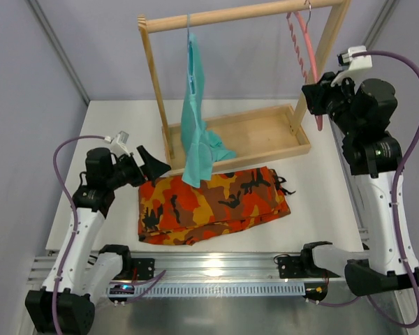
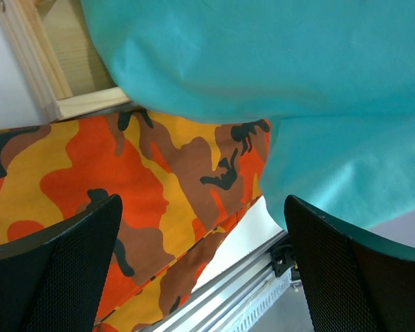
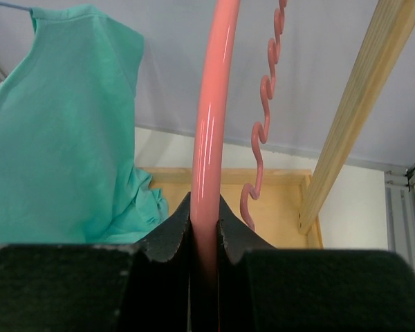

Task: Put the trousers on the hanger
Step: Grab a hanger with the right arm, then pass the hanger from the right arm to the left

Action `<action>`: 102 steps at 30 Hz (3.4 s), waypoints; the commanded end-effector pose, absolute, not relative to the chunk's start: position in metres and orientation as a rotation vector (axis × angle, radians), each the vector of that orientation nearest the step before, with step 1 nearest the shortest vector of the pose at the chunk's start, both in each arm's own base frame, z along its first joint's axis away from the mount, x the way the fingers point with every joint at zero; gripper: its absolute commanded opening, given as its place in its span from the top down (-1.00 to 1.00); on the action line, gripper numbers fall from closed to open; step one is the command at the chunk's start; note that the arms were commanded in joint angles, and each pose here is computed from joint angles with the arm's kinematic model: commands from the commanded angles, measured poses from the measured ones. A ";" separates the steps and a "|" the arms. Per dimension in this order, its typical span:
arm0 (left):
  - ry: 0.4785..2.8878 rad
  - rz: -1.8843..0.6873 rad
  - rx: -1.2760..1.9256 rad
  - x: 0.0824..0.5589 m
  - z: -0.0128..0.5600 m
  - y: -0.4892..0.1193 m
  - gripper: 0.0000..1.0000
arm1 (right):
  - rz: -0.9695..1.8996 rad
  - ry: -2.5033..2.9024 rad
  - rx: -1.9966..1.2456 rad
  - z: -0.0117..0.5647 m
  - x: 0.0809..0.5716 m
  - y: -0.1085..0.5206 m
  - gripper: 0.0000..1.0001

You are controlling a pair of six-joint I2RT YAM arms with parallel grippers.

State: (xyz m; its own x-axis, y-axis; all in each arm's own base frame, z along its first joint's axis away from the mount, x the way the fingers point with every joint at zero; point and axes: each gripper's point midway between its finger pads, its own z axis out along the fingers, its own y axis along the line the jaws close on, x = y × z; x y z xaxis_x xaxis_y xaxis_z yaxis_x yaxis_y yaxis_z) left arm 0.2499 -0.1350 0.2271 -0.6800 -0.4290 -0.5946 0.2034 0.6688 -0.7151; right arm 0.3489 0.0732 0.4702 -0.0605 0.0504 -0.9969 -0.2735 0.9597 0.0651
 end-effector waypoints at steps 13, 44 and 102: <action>2.191 -1.007 -0.315 0.252 0.203 -0.131 -0.91 | 0.677 1.983 -0.132 0.258 0.255 0.181 0.92; 2.037 -1.014 -0.181 0.190 0.236 -0.172 -0.45 | 0.934 1.964 -0.210 0.141 0.178 0.264 0.92; 1.941 -0.698 -0.163 0.268 0.258 -0.370 0.61 | 1.163 1.804 -0.214 0.105 0.137 0.235 0.79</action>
State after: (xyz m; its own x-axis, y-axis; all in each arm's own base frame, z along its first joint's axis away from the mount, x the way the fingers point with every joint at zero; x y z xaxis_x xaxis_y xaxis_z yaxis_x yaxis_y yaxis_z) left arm 0.2607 -0.3625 0.2290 -0.5174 -0.3470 -0.7823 0.1761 0.8514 -0.4940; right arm 0.1362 0.2447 0.1423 -0.5394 0.3486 -0.7665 -0.5986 0.4815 0.6402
